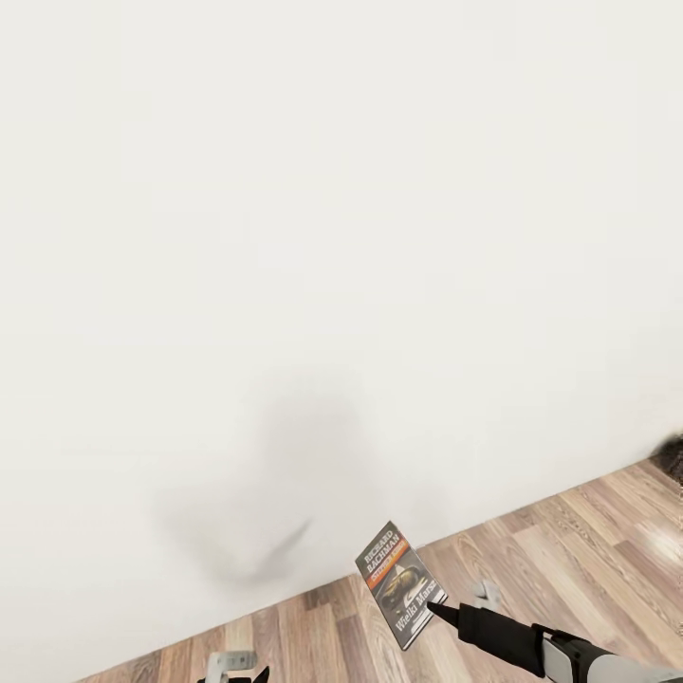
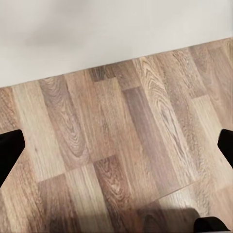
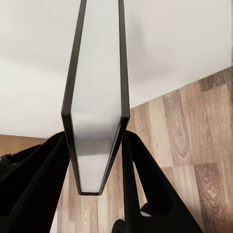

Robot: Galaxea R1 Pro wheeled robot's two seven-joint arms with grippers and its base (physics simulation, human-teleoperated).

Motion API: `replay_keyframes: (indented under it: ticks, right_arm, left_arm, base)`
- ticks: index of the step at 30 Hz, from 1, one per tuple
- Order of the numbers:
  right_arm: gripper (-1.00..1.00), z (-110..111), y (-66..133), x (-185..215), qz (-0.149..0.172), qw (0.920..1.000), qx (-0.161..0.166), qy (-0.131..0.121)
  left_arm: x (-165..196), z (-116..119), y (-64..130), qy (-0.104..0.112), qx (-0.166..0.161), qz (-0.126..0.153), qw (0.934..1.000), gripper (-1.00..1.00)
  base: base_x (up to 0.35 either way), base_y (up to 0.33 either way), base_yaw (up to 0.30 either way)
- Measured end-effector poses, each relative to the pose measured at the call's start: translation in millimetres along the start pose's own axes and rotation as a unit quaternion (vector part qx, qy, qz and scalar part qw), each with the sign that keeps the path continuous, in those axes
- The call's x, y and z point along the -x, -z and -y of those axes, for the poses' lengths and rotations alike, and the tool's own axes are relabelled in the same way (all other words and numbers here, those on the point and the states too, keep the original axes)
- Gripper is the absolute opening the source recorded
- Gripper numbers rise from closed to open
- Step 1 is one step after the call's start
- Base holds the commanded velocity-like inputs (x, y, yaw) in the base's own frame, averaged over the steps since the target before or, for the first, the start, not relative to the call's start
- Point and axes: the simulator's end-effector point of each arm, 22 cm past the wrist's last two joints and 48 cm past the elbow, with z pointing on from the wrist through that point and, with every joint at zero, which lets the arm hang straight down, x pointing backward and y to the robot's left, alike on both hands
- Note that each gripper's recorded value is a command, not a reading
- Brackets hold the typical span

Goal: In the bedroom, move the book from the bed onto either nightstand, and place the two sandals side by side next to the bed.

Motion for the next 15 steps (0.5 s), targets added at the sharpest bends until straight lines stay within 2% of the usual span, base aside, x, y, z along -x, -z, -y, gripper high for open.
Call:
replay_keyframes:
  ticks: [8, 15]
  right_arm:
    - [-1.00, 1.3, -0.6, -1.6, -0.002, 1.0000, -0.001, -0.001]
    - [-1.00, 2.5, -1.0, -3.1, -0.003, 1.0000, -0.001, -0.003]
  left_arm:
    - [-2.2, -0.3, -0.4, 0.000, 0.000, -0.002, 1.0000, 1.00]
    - [-4.1, -0.6, -0.7, 0.001, 0.000, -0.004, 1.0000, 1.00]
  base:
    - [0.000, 0.000, -0.137]
    - [0.000, 0.000, -0.204]
